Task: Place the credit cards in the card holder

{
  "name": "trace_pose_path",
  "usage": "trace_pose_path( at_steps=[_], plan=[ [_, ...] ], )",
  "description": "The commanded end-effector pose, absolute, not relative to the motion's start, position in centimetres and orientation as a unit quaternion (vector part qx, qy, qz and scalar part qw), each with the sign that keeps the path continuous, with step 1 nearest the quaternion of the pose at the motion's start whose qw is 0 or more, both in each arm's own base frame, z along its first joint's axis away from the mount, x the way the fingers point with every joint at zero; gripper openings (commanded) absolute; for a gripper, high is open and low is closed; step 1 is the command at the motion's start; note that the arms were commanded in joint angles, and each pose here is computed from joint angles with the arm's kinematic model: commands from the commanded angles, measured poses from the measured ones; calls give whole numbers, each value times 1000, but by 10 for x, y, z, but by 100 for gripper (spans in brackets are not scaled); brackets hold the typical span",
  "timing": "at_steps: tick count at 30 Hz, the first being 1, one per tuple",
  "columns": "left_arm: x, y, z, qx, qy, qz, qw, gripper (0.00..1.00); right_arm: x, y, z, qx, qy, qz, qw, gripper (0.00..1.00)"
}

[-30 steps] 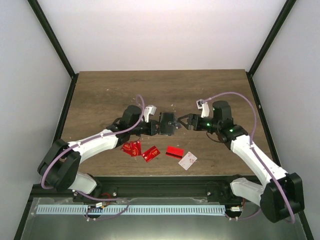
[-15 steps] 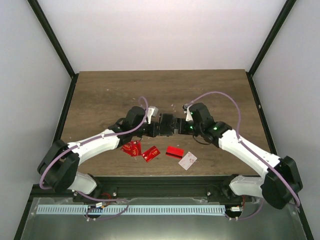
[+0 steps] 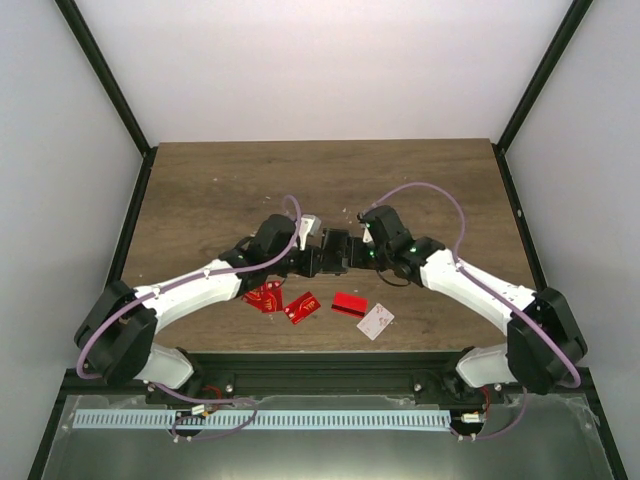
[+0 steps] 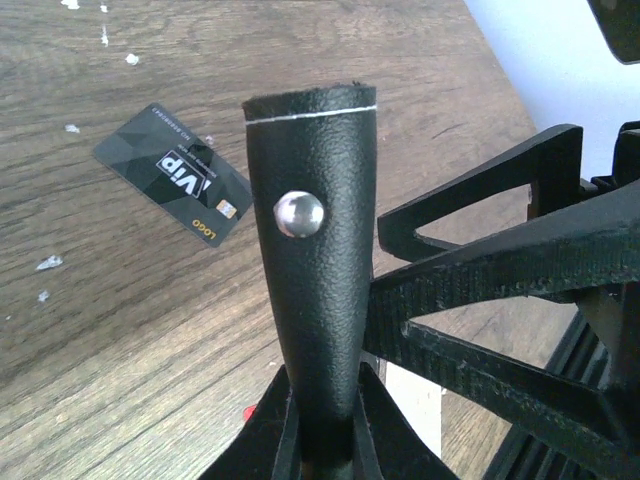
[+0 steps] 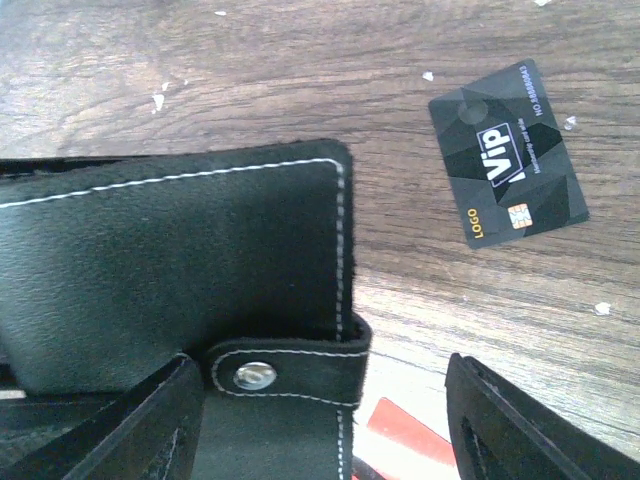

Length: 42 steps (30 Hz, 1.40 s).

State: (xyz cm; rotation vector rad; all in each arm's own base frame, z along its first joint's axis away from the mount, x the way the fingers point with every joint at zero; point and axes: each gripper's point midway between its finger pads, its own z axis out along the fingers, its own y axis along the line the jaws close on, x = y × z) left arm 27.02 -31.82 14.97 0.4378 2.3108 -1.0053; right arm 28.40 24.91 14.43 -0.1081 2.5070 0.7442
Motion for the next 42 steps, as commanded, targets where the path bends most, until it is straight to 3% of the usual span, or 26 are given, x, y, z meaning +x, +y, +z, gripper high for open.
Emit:
trace_pose_path(
  at_steps=[1, 20, 27, 32, 42],
  plan=[
    [273, -325, 181, 177, 844, -392, 320, 4, 294, 246, 144, -26, 930, 247, 271, 67],
    [267, -327, 209, 200, 828, -397, 342, 4, 300, 232, 132, -10, 942, 202, 266, 67],
    [264, -313, 220, 188, 832, -382, 356, 4, 298, 153, 85, 80, 953, 191, 222, 64],
    [269, -297, 226, 168, 836, -359, 380, 4, 301, 141, 117, 84, 939, 209, 260, 64],
    [264, -298, 225, 166, 836, -370, 370, 4, 264, 203, 224, -92, 829, 431, 344, 65]
  ],
)
